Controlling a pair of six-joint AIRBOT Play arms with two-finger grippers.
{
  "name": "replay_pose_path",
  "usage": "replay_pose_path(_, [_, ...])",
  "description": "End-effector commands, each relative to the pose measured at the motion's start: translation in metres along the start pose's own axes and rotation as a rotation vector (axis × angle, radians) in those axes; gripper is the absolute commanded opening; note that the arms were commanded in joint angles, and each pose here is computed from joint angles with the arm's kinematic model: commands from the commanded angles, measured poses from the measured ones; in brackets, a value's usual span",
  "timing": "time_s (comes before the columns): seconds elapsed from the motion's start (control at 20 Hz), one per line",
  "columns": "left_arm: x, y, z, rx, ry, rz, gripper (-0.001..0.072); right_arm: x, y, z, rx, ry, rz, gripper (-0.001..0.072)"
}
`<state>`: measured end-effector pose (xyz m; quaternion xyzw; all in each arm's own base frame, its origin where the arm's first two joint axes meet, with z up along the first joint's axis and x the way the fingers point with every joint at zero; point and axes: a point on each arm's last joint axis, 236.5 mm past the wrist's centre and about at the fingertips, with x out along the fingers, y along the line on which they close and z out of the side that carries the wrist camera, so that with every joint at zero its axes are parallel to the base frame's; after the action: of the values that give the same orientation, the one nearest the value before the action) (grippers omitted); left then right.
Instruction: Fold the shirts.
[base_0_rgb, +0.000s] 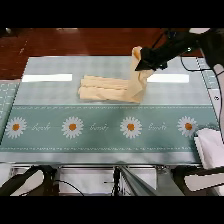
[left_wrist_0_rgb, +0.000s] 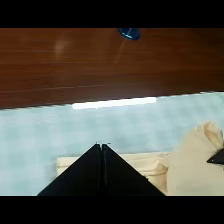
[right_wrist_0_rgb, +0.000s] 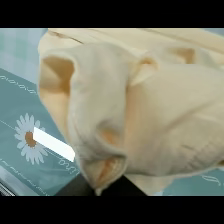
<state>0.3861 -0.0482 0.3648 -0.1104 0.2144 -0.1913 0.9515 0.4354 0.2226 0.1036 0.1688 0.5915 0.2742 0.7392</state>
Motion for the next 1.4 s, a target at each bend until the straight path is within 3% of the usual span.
replay_pose_path(0.0, [-0.025,0.000,-0.005,0.028,0.009,0.033,0.0025,0.046,0.016,-0.004,0.020,0.035,0.003,0.0025])
replay_pose_path(0.45, [-0.016,-0.009,-0.023,0.025,0.080,-0.008,0.0025,0.151,0.046,0.003,0.104,-0.004,0.047,0.0026])
replay_pose_path(0.7, [0.018,-0.020,-0.080,-0.008,0.246,-0.096,0.0025,0.192,0.075,0.013,0.178,-0.067,0.158,0.0030])
replay_pose_path(0.75, [0.027,-0.021,-0.097,-0.021,0.288,-0.113,0.0025,0.193,0.080,0.020,0.187,-0.098,0.177,0.0131])
replay_pose_path(0.8, [0.038,-0.020,-0.116,-0.047,0.331,-0.126,0.0025,0.193,0.087,0.028,0.193,-0.134,0.200,0.0328])
replay_pose_path(0.85, [0.049,-0.018,-0.136,-0.064,0.367,-0.135,0.0025,0.190,0.090,0.037,0.205,-0.173,0.219,0.0448])
replay_pose_path(0.95, [0.073,-0.009,-0.182,-0.128,0.440,-0.135,0.0025,0.181,0.108,0.055,0.219,-0.240,0.311,0.0487])
replay_pose_path(1.2, [0.129,0.035,-0.303,-0.256,0.602,-0.067,0.0025,0.136,0.151,0.091,0.211,-0.372,0.564,0.0484])
replay_pose_path(1.25, [0.136,0.040,-0.319,-0.282,0.654,-0.071,0.0040,0.125,0.149,0.095,0.207,-0.382,0.571,0.0471])
replay_pose_path(1.3, [0.143,0.042,-0.332,-0.305,0.706,-0.080,0.0173,0.112,0.145,0.097,0.179,-0.386,0.565,0.0443])
replay_pose_path(1.35, [0.151,0.045,-0.344,-0.325,0.763,-0.095,0.0360,0.099,0.138,0.098,0.145,-0.381,0.551,0.0429])
